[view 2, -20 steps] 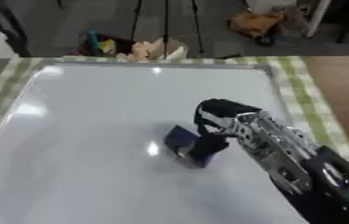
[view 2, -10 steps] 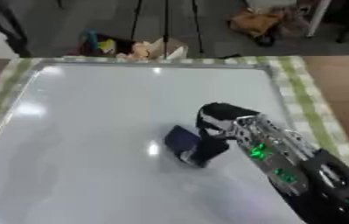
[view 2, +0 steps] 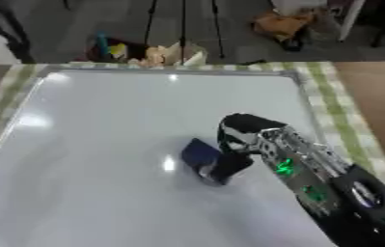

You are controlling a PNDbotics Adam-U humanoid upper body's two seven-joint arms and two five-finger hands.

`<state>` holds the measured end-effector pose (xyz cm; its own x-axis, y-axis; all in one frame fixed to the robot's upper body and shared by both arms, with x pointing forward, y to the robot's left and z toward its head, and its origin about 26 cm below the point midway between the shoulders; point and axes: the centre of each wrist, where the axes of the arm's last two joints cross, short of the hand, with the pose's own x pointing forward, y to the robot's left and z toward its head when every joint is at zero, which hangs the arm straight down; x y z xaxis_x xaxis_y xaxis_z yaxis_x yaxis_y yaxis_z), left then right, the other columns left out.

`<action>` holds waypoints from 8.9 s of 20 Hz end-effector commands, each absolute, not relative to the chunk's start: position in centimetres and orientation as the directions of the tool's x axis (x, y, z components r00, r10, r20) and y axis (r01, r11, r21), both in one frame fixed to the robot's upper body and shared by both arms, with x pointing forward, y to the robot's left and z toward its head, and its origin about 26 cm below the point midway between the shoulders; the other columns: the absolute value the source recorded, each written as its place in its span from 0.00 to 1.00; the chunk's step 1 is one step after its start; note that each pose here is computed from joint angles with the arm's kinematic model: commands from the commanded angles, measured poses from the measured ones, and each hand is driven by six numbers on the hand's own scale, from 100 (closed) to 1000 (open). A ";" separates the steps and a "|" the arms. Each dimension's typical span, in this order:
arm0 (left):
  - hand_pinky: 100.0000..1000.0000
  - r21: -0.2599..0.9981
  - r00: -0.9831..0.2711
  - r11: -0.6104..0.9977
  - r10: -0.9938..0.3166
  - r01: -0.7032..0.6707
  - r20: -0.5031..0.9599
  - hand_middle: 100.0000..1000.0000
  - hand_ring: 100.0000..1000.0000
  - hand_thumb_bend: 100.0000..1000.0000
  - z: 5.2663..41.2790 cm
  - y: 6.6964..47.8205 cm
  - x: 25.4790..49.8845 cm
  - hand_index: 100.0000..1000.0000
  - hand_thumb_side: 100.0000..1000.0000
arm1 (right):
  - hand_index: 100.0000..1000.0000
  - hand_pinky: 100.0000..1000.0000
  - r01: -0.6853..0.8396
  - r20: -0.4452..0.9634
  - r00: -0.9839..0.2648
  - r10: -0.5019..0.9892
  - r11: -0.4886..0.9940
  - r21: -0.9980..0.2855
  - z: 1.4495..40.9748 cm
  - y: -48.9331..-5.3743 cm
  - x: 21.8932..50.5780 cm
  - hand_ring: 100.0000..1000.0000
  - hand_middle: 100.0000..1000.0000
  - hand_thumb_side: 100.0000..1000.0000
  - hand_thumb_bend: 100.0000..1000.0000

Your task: Wipe the whiteboard clean with a brush.

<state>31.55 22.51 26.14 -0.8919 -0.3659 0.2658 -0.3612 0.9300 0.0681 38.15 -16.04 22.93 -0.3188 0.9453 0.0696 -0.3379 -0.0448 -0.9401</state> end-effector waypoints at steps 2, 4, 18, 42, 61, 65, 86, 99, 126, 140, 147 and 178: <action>0.62 0.061 -0.904 0.934 -0.356 -0.351 0.235 0.74 0.77 0.04 26.9 22.2 31.2 0.71 1.00 | 0.08 0.61 -0.348 0.062 -0.282 0.957 -0.042 -0.937 22.8 -16.2 38.6 0.76 0.71 0.50 0.29; 0.62 0.061 -0.905 0.934 -0.355 -0.351 0.235 0.74 0.77 0.04 26.9 22.2 31.2 0.71 1.00 | 0.08 0.61 -0.349 0.061 -0.282 0.957 -0.043 -0.936 22.5 -16.1 38.7 0.76 0.71 0.50 0.29; 0.62 0.063 -0.906 0.936 -0.352 -0.347 0.233 0.74 0.77 0.04 27.0 22.1 31.2 0.71 1.00 | 0.08 0.60 -0.347 0.075 -0.291 0.954 -0.033 -0.937 22.4 -16.1 38.9 0.75 0.70 0.44 0.23; 0.62 0.068 -0.907 0.936 -0.351 -0.345 0.234 0.74 0.77 0.04 27.1 22.1 31.2 0.71 1.00 | 0.08 0.58 -0.323 0.061 -0.313 0.948 -0.046 -0.945 22.8 -16.0 38.7 0.75 0.70 0.43 0.21; 0.62 0.076 -0.905 0.936 -0.351 -0.343 0.239 0.74 0.77 0.05 27.0 22.1 31.2 0.71 1.00 | 0.07 0.54 -0.327 0.077 -0.302 0.950 -0.027 -0.945 22.7 -16.1 38.7 0.71 0.64 0.29 0.07; 0.62 0.079 -0.905 0.936 -0.351 -0.342 0.241 0.74 0.77 0.05 27.0 22.1 31.2 0.71 1.00 | 0.06 0.52 -0.322 0.080 -0.303 0.950 -0.023 -0.946 22.8 -16.1 38.6 0.71 0.61 0.29 0.05; 0.62 0.090 -0.903 0.935 -0.355 -0.343 0.243 0.75 0.77 0.05 27.0 22.1 31.2 0.71 1.00 | 0.06 0.48 -0.269 0.045 -0.282 0.958 -0.034 -0.963 23.0 -16.9 38.5 0.67 0.50 0.28 0.05; 0.62 0.093 -0.903 0.935 -0.356 -0.343 0.243 0.75 0.77 0.05 27.1 22.1 31.2 0.71 1.00 | 0.05 0.47 -0.214 0.028 -0.243 0.970 -0.026 -0.976 23.8 -18.1 38.4 0.66 0.48 0.29 0.04; 0.62 0.094 -0.901 0.934 -0.357 -0.345 0.245 0.75 0.77 0.04 27.1 22.1 31.2 0.71 1.00 | 0.04 0.46 -0.083 0.115 0.015 0.993 0.115 -0.990 26.9 -26.0 38.7 0.63 0.45 0.32 0.01; 0.62 0.099 -0.900 0.934 -0.358 -0.344 0.247 0.75 0.77 0.04 27.1 22.0 31.2 0.71 1.00 | 0.04 0.46 -0.055 0.133 0.086 0.987 0.138 -0.989 27.1 -28.4 38.6 0.63 0.44 0.32 0.00; 0.62 0.100 -0.901 0.934 -0.358 -0.344 0.245 0.75 0.77 0.04 27.1 22.0 31.2 0.71 1.00 | 0.04 0.46 -0.066 0.120 0.054 0.991 0.123 -0.990 26.9 -27.8 38.3 0.63 0.44 0.33 0.00; 0.63 0.095 -0.903 0.936 -0.353 -0.340 0.246 0.75 0.77 0.04 27.2 21.9 31.2 0.71 1.00 | 0.03 0.44 -0.164 0.115 -0.031 0.993 0.109 -0.981 23.8 -23.8 39.5 0.62 0.35 0.32 0.00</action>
<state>31.58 21.99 26.51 -0.8940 -0.3544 0.2744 -0.3411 0.9351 0.0964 39.46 -23.57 22.93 -0.0355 0.9911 0.1282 -0.1885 0.1194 -0.9748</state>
